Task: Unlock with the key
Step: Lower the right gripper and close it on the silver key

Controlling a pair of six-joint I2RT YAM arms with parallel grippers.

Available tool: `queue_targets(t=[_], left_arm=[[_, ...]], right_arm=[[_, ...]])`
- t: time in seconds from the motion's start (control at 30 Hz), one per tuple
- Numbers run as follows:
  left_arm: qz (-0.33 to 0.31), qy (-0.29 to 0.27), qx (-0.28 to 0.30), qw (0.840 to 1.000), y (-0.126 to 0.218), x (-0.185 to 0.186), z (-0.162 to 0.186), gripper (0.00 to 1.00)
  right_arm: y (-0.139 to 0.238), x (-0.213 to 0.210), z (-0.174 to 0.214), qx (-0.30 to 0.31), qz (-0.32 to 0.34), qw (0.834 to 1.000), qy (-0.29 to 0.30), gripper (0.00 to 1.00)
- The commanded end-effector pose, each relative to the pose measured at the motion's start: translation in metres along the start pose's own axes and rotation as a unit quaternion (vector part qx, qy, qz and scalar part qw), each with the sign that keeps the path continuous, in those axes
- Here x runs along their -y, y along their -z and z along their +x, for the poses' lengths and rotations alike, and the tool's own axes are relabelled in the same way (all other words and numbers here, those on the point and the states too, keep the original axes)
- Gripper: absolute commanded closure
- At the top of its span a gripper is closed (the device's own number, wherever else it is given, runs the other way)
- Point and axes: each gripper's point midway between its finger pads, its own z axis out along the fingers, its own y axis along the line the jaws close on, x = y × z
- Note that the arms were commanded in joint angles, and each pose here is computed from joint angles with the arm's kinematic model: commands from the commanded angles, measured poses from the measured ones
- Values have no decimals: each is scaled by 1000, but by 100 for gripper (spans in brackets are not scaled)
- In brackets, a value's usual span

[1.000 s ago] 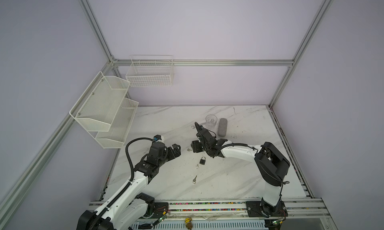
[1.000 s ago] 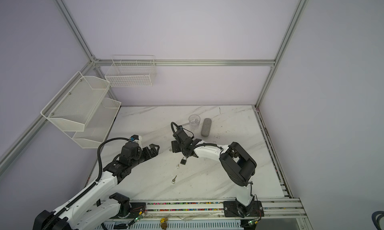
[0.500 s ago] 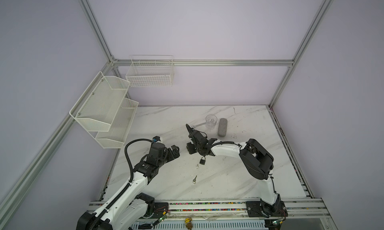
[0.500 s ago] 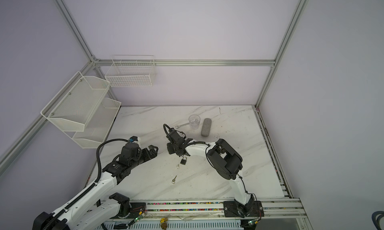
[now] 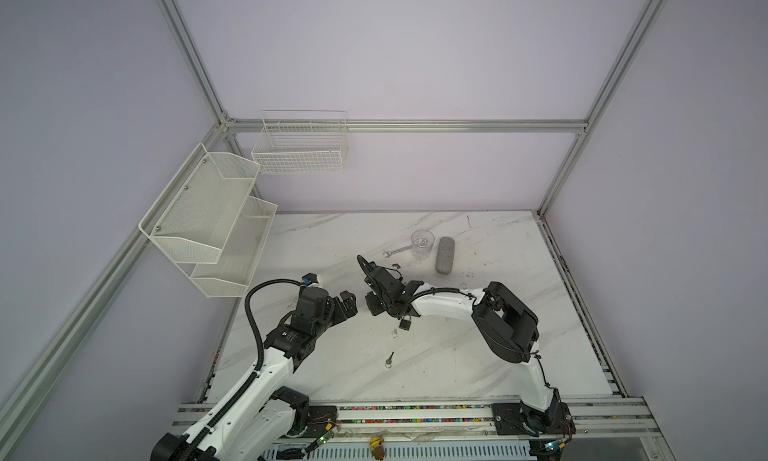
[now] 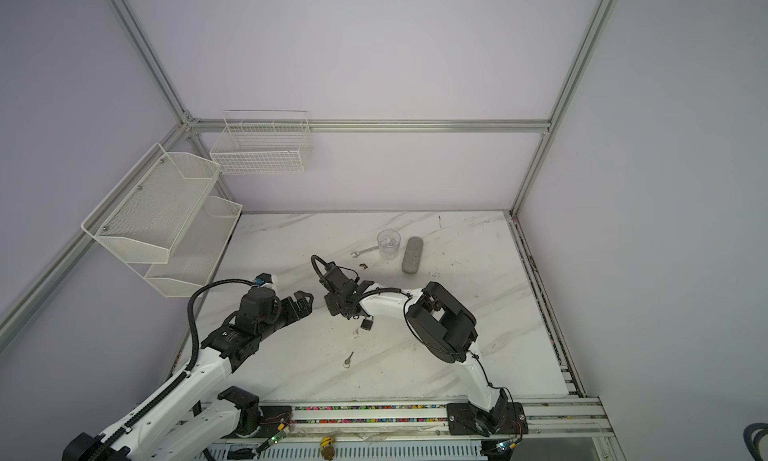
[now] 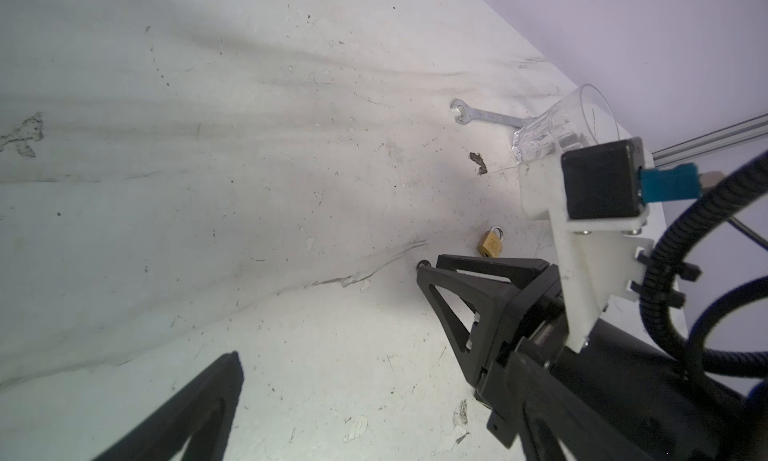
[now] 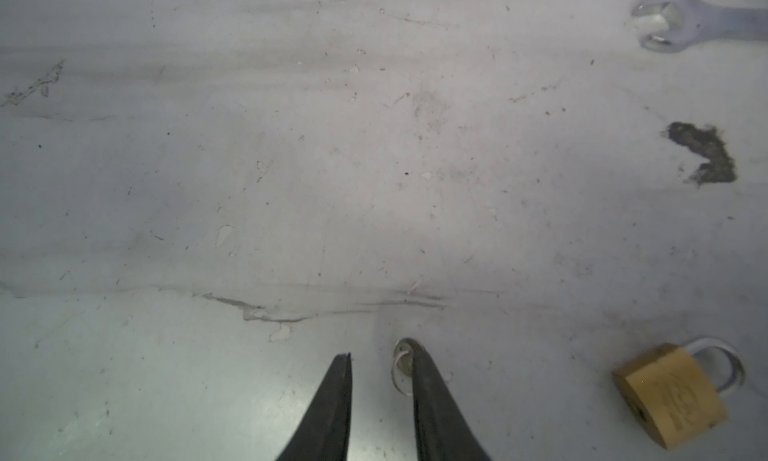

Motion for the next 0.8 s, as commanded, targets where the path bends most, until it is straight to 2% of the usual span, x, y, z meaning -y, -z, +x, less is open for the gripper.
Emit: queue_targets(t=[0.0,0.2,0.6,0.77], left_arm=[[17,2,42,999,16,17,-29,0],[15,5,46,999,18,15,-29,0],[10,5,40,999,14,14,-27,0],[9,4,41,999,14,13,-27,0]], right_arm=[[-6,5,9,-17,22,999,19,72],[-10,6,11,-22,28,999,23,76],[-20,11,17,-34,45,998,31,77],[-19,15,19,-36,56,997,33,81]])
